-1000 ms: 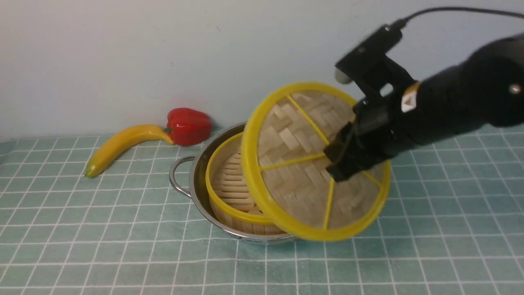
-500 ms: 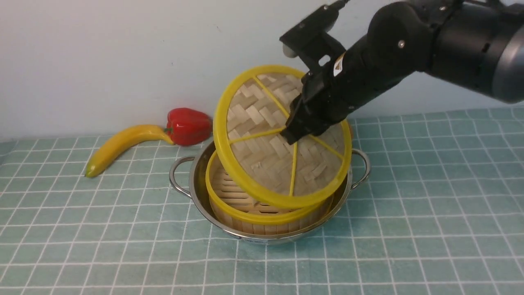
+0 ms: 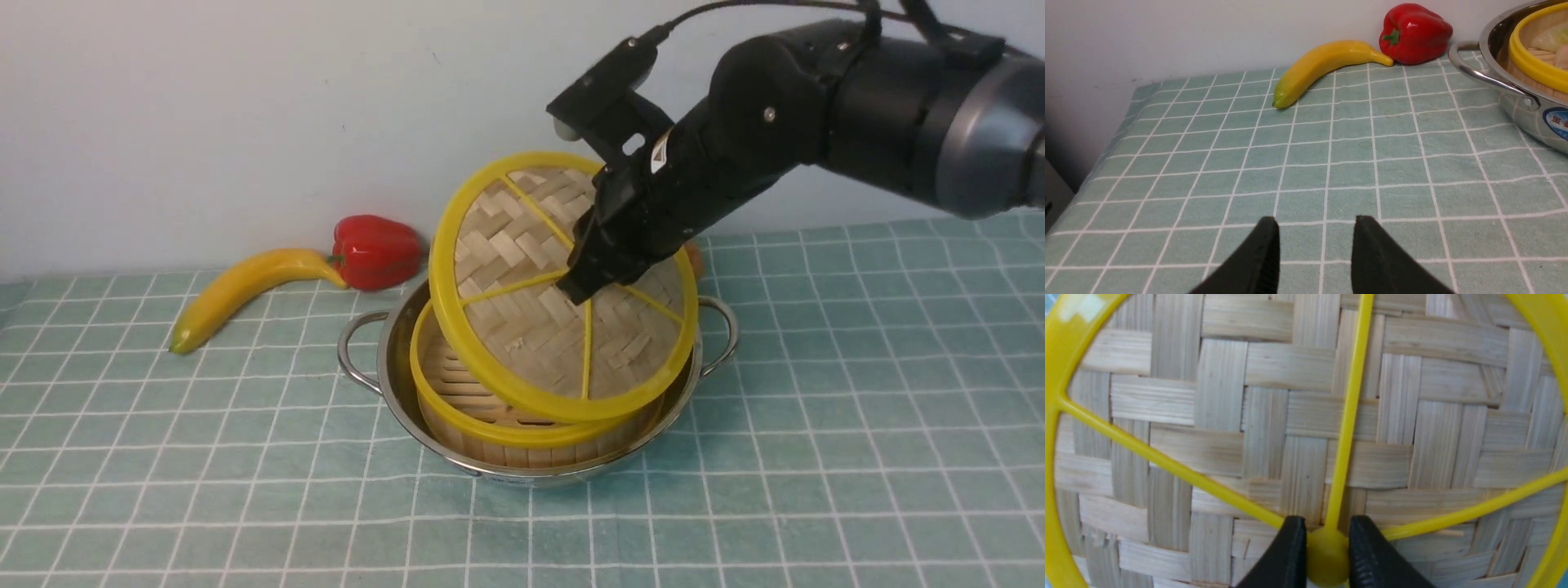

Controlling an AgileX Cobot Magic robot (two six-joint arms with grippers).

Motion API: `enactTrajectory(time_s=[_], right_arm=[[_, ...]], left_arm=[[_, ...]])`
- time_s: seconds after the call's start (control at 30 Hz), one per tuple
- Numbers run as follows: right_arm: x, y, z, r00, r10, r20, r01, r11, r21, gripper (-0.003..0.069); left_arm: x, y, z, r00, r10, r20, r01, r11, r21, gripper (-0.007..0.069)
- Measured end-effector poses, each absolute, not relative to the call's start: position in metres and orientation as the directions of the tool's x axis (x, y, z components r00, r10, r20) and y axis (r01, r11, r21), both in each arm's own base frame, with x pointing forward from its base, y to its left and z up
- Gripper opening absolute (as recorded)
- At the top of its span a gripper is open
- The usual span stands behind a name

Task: Place the steamer in the pot on the blue tablecloth, and put the lid on the steamer.
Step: 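Place the bamboo steamer lid onto the steamer basket in the pot with the right gripper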

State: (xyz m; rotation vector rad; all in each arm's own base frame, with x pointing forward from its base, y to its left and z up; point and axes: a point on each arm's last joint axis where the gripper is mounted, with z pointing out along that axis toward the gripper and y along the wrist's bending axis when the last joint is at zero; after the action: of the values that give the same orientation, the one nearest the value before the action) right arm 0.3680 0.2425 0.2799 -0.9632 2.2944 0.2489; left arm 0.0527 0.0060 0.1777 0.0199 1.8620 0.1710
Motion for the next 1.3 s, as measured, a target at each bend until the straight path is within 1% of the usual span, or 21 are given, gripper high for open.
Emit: enactTrajectory(time_s=[0.43,0.5,0.73,0.9,1.13,1.3], right_arm=[[0.376,0.25,0.267,-0.516,-0.563,-0.645,-0.704,0.708,-0.055,0.0146],[0.376,0.254,0.262,-0.511,-0.574,-0.639,-0.716,0.696,-0.053,0.0146],[0.376,0.269,0.246,-0.461,-0.605,-0.649,-0.748,0.658,-0.082,0.0146],[0.379,0.272,0.244,-0.416,-0.619,-0.666,-0.759,0.64,-0.122,0.0146],[0.38,0.273,0.243,-0.399,-0.627,-0.669,-0.761,0.634,-0.14,0.0146],[0.382,0.274,0.237,-0.404,-0.633,-0.661,-0.763,0.632,-0.138,0.0146]], left_arm=[[0.053,0.006,0.178,-0.295,0.101,-0.95,-0.074,0.989,0.128,0.0243],[0.053,0.006,0.178,-0.295,0.101,-0.95,-0.074,0.989,0.128,0.0243],[0.053,0.006,0.178,-0.295,0.101,-0.95,-0.074,0.989,0.128,0.0243],[0.053,0.006,0.178,-0.295,0.101,-0.95,-0.074,0.989,0.128,0.0243],[0.053,0.006,0.178,-0.295,0.101,-0.95,-0.074,0.989,0.128,0.0243],[0.053,0.006,0.178,-0.295,0.101,-0.95,-0.074,0.989,0.128,0.0243]])
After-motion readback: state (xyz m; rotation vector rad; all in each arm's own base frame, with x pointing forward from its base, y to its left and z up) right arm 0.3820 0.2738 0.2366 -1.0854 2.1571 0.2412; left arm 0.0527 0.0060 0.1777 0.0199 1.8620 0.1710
